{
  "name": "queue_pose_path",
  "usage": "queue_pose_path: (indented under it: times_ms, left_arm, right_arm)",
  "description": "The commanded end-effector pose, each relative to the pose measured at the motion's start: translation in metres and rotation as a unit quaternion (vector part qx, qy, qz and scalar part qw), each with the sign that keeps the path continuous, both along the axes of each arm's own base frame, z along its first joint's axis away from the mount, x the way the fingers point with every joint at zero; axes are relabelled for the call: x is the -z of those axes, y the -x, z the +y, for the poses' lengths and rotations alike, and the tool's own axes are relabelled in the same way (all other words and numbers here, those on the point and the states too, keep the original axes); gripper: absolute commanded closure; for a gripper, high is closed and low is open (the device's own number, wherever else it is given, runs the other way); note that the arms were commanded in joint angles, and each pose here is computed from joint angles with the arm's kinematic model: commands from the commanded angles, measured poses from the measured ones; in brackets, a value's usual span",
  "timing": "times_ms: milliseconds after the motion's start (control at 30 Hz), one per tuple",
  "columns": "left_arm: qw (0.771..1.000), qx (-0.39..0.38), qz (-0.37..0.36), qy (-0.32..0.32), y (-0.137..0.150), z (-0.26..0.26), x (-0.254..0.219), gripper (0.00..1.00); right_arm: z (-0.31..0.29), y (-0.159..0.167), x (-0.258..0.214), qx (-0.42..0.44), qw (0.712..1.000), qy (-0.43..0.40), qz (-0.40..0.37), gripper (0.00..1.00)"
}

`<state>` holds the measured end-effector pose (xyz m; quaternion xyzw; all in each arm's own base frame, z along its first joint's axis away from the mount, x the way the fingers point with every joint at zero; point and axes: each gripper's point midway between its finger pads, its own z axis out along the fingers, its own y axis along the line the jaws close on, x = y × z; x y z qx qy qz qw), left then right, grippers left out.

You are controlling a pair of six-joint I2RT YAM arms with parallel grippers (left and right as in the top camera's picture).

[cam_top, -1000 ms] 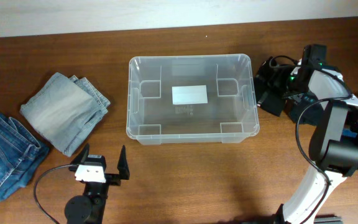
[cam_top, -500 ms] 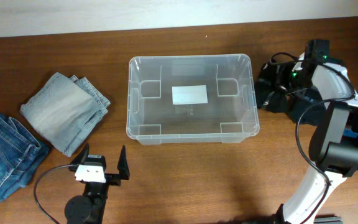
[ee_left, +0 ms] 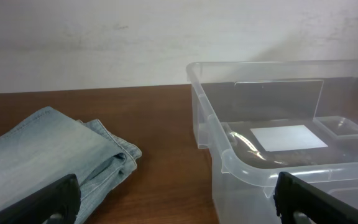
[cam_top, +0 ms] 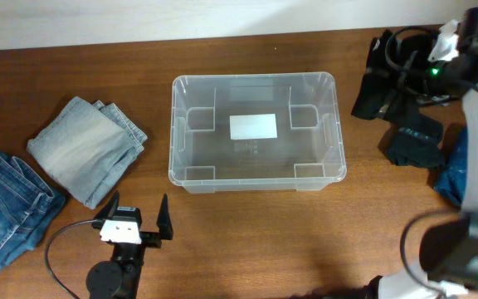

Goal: Pack container
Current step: 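Lift the black garment and carry it over the container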

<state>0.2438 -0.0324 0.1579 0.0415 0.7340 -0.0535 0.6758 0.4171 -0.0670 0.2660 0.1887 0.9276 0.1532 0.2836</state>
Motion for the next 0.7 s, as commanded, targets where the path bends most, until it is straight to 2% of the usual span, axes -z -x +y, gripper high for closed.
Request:
queue_pose_path:
  times_ms: [0,167,300,667]
  left_arm:
    - [1.0,-0.005,-0.002,-0.008,0.0,0.002,0.002,0.0]
    - [1.0,-0.005,-0.002,-0.008,0.0,0.002,0.002,0.0]
    - [1.0,-0.005,-0.002,-0.008,0.0,0.002,0.002,0.01]
    - [1.0,-0.005,-0.002,-0.008,0.0,0.002,0.002,0.0]
  right_arm:
    - [0.029,0.021,-0.058,-0.047,0.996,-0.029,-0.073,0.95]
    - [0.076,0.05,-0.095,-0.103,0.987,-0.037,-0.115,0.95]
    - [0.131,0.06,-0.102,-0.155,0.98,-0.06,-0.113,0.95]
    - [0.273,0.051,-0.043,-0.192,0.98,-0.051,-0.022,0.94]
